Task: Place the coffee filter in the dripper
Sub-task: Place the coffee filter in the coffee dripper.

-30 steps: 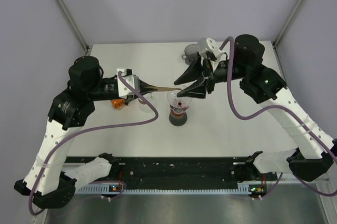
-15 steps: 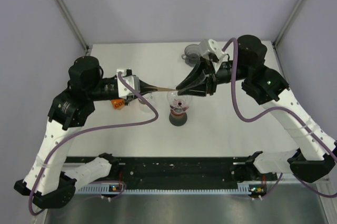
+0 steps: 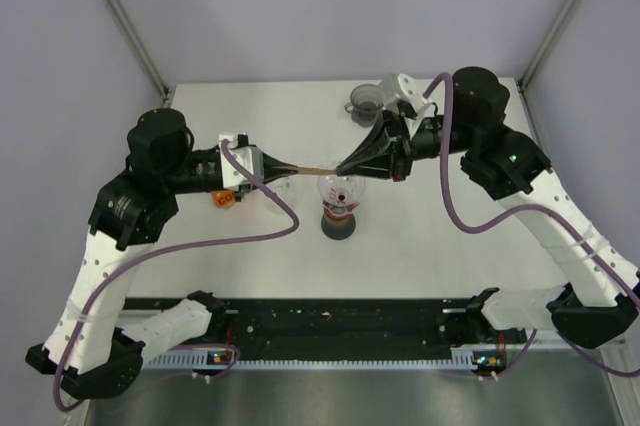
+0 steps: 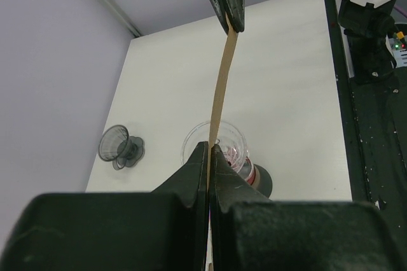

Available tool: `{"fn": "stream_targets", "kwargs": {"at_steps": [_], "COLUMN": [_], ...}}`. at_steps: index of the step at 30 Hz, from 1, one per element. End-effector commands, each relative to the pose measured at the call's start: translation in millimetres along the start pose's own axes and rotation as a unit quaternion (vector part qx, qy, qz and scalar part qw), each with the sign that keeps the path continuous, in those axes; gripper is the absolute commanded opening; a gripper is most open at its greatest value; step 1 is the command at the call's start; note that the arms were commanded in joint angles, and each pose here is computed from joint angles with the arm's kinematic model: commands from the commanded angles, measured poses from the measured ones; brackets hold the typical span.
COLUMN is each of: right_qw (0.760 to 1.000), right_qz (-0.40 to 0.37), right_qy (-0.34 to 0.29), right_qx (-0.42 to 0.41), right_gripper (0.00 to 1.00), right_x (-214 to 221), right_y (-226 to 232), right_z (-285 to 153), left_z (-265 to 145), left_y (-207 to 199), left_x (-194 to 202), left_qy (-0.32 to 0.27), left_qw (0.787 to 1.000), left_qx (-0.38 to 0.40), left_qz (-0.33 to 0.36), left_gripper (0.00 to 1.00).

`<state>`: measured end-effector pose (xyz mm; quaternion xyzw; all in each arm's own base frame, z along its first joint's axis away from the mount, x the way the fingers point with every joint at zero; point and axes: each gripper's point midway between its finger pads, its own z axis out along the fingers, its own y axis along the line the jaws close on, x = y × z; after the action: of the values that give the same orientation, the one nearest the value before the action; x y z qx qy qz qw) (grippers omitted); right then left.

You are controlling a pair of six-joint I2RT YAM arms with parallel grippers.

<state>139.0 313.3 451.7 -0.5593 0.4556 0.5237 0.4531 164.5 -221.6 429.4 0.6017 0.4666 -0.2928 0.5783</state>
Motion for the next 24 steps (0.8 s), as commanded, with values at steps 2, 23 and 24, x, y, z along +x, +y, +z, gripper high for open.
{"fn": "stream_targets", "kwargs": {"at_steps": [2,23,24], "right_qw": [0.998,0.998,0.998], "right_qz": [-0.045,-0.05,-0.051], "right_qy": [-0.021,-0.026,-0.027], "right_qx": [0.028,0.029,0.024], "right_gripper": [0.0,0.28,0.32], "right_x": [-28.2,-35.3,-35.7], "right_y": [3.2,6.6,9.0], "right_z": [-10.8,-13.2,-13.4], "left_z": [-5.2,-4.9,-4.8], "left_y": [-4.2,-5.0,-5.3], "left_x": [-12.8,-11.3,-11.4], "left_qy": [-0.015,-0.013,-0.013], "left_qw": [1.0,1.0,1.0], "left_qx": [0.005,0.006,0.007], "left_qz": [0.022,0.02,0.02], "left_gripper": [0.0,0.0,0.0]}}
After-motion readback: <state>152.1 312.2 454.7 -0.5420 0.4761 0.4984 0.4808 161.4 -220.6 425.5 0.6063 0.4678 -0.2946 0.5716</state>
